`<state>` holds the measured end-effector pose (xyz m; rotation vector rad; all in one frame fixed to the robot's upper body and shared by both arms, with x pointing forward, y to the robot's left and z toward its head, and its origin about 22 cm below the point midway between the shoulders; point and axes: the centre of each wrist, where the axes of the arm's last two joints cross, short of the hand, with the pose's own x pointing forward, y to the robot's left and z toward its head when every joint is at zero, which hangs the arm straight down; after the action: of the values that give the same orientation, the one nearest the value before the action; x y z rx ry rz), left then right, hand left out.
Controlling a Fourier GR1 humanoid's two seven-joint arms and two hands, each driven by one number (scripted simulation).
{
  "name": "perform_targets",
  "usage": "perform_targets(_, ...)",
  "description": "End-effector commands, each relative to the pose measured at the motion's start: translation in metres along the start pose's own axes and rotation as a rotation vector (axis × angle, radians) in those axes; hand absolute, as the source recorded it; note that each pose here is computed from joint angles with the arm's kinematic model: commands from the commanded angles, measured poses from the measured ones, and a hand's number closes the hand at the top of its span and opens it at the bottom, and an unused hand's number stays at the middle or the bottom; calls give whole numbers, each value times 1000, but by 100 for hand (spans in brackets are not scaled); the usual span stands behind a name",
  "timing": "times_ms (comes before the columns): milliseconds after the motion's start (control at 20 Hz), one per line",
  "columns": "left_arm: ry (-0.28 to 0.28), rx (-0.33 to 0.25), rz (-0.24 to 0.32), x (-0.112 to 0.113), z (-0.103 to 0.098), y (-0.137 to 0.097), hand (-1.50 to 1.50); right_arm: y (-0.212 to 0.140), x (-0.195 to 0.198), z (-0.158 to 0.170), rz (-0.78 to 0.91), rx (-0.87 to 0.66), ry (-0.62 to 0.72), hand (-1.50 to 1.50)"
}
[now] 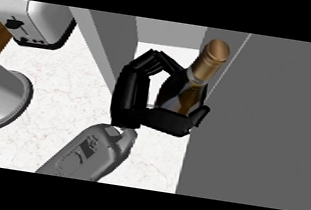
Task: Pick up the wine, place it into the cabinet and close the cabinet
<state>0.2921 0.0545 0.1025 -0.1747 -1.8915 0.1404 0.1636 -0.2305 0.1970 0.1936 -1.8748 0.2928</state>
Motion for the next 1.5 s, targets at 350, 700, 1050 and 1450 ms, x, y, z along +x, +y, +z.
perform_targets(350,3,5,-144,-46,10,12,150,2,28,22,-9,21,-63,-150)
perform_targets(700,-43,51,-165,-62,12,21,150,4,40,25,0,42,-70,-150)
perform_targets(1050,-54,87,-150,-48,-24,34,150,8,22,15,-28,6,-69,-150)
perform_targets(1450,6,68,-130,-65,-43,57,150,-4,19,16,-35,5,-56,-150)
